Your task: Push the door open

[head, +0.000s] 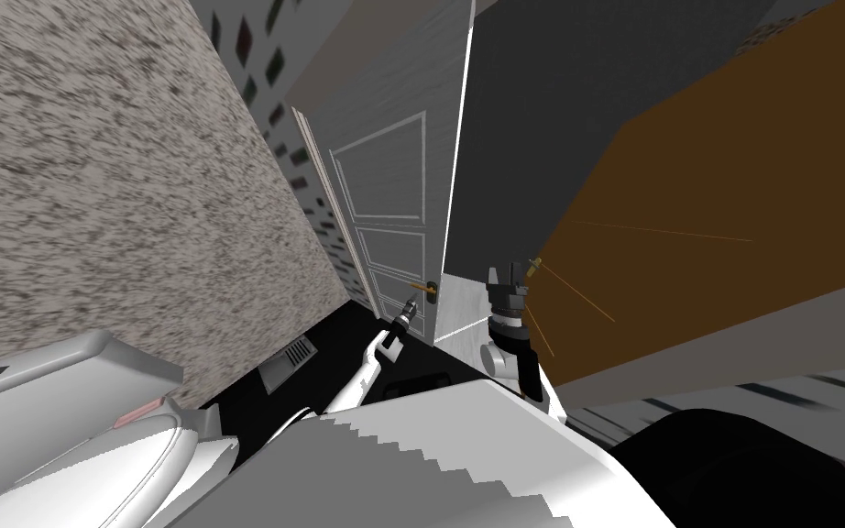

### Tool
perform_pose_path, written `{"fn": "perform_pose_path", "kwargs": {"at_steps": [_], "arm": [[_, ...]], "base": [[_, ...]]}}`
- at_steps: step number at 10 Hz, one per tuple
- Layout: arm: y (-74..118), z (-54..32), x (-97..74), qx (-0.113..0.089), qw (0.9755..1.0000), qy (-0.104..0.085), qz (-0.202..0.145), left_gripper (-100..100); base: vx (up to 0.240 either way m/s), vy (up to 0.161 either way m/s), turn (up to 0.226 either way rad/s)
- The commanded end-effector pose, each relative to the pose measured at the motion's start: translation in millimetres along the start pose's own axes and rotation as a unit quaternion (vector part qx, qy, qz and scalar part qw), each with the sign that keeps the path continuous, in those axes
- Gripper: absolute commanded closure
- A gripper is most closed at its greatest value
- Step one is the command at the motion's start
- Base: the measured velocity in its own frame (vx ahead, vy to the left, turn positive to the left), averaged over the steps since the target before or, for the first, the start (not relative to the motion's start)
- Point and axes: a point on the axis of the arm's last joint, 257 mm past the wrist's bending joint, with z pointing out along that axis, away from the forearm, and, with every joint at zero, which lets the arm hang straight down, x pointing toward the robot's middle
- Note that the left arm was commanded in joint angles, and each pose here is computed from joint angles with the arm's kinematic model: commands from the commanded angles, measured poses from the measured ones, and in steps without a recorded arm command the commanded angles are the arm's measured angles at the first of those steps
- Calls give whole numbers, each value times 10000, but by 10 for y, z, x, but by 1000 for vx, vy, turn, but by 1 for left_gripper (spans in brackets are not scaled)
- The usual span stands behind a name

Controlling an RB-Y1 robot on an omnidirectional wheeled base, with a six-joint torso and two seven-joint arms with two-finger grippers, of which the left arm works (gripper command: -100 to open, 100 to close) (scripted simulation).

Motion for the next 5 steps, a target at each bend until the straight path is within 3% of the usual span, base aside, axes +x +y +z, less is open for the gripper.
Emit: {"fn": "perform_pose_path", "kwargs": {"at_steps": [1,5], "arm": [[0,0,0,0,10000,0,0,-100],[0,0,0,0,10000,0,0,-100]], "base": [[-7,-6,3],[0,0,0]]}}
